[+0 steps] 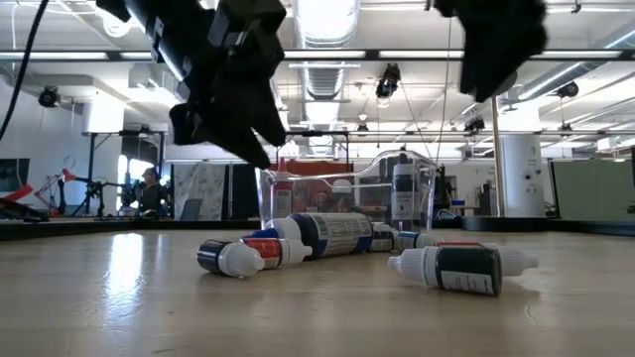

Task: Pick & Place food coloring
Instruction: Put the large blue food coloring bottle into the transparent bin

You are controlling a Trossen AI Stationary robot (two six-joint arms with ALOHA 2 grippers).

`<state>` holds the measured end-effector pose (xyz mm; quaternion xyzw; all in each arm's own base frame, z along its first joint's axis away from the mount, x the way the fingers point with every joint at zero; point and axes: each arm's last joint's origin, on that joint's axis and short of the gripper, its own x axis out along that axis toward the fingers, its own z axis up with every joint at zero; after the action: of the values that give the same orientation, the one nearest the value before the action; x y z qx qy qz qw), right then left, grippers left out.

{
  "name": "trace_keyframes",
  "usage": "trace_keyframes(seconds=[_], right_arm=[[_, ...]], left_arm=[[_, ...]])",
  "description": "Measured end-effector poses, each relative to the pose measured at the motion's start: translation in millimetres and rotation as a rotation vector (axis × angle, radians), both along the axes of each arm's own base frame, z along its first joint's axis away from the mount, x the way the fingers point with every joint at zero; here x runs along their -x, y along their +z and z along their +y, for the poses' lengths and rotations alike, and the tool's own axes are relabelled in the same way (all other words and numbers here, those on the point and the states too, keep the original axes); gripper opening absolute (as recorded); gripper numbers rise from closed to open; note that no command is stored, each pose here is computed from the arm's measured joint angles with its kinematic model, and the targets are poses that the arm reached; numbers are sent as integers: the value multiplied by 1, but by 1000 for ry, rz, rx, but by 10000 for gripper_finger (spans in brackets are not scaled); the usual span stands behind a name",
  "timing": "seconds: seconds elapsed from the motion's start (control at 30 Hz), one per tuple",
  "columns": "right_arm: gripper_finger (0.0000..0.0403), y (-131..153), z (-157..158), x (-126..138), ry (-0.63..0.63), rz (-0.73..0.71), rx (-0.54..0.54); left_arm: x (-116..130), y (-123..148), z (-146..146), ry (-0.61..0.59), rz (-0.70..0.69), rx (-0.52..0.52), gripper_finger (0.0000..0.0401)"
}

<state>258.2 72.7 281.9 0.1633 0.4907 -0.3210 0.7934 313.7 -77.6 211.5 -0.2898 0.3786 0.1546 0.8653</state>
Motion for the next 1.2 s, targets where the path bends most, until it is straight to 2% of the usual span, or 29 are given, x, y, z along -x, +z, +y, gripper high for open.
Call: trace_keyframes(seconds=[0.2,0.4,0.5,0.63,1.2], right_arm=[[255,-12,29,14,-30,-19,-34],[244,-19,45,25,-46,-37,-33],[239,-21,50,29,-57,-48,-36],[237,-23,56,32,-87,-69,-48],[236,-27,64,39,-129,-95,-59]], left_arm=[[-15,-9,-33,-27,152,15,161],[-28,-26,-56,30,195,68,161],[-32,-32,-60,85,199,100,161],[-35,-38,-59,149,197,86,161],[-41,-37,-58,164,129,77,161]])
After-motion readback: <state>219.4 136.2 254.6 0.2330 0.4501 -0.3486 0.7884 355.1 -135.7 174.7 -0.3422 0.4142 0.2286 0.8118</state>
